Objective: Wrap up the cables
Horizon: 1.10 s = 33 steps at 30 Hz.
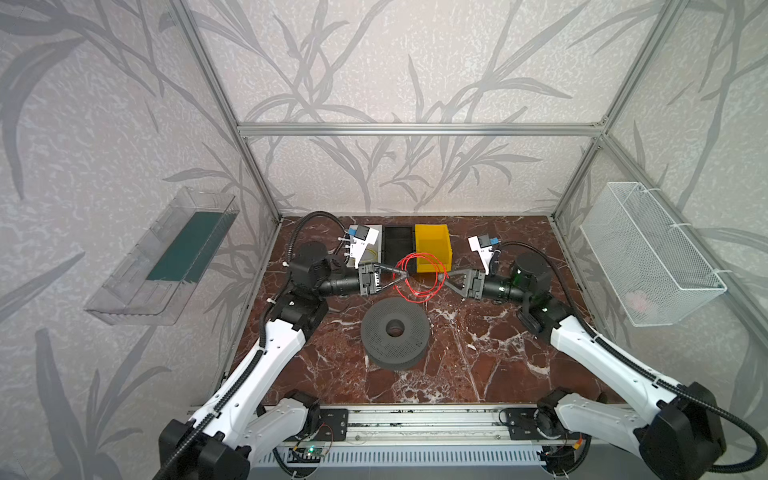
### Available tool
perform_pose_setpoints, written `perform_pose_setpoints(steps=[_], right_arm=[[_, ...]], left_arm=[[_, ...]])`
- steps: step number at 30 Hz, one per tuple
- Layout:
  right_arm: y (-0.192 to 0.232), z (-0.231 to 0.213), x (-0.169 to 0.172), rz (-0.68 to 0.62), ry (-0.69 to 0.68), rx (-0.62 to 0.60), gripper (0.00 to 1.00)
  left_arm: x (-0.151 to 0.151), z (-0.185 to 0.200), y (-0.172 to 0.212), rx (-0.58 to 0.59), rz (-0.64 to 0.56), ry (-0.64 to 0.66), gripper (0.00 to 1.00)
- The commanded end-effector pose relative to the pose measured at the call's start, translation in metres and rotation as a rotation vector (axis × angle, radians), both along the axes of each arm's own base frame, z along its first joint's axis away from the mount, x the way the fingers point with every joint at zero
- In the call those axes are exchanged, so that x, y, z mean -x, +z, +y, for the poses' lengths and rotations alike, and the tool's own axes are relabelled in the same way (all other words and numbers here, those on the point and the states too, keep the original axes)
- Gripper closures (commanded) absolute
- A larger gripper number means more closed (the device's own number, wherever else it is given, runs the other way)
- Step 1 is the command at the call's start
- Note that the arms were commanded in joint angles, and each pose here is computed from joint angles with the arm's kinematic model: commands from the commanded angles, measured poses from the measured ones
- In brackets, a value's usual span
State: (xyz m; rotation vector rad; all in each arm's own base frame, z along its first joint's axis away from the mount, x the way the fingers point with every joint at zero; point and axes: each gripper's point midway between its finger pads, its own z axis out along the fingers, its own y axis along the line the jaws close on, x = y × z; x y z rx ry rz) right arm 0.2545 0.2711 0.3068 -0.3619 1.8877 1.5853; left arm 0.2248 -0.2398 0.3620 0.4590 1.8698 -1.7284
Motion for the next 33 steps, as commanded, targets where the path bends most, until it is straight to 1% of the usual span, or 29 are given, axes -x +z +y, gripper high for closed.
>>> perform_pose_setpoints(steps=[1,3,6,10,14,17,25,27,29,33], right_arm=[[0.003,-0.001,0.003,-0.022,0.004,-0.005,0.57],[-0.003,-0.006,0.000,-0.004,-0.020,0.009,0.58],[-0.001,-0.024,-0.003,-0.003,-0.069,-0.005,0.57],[0.003,-0.041,0.003,-0.019,-0.091,0.009,0.55],[0.006,-0.035,0.008,-0.012,-0.052,-0.017,0.54],[0.004,-0.025,0.011,-0.019,-0.029,-0.011,0.54],[-0.024,-0.010,0.011,0.029,0.012,0.035,0.58],[-0.028,-0.009,0.010,0.039,0.013,0.027,0.58],[-0.025,-0.005,0.010,0.037,0.028,0.008,0.58],[-0.020,0.006,0.013,0.023,0.063,0.009,0.58]], left_arm=[[0.011,-0.001,0.011,0.026,-0.046,-0.035,1.00],[0.010,0.000,0.009,0.016,-0.040,-0.027,1.00],[0.007,0.001,0.000,-0.029,-0.030,0.003,1.00],[0.008,0.002,0.000,-0.032,-0.030,0.008,1.00],[0.008,0.001,0.002,-0.026,-0.032,0.000,1.00],[0.007,0.000,0.005,-0.013,-0.032,-0.004,1.00],[0.010,0.001,0.010,-0.002,-0.035,-0.010,1.00],[0.010,0.001,0.010,-0.002,-0.032,-0.012,1.00],[0.010,0.000,0.010,-0.002,-0.032,-0.016,1.00],[0.011,-0.001,0.009,-0.002,-0.030,-0.021,1.00]])
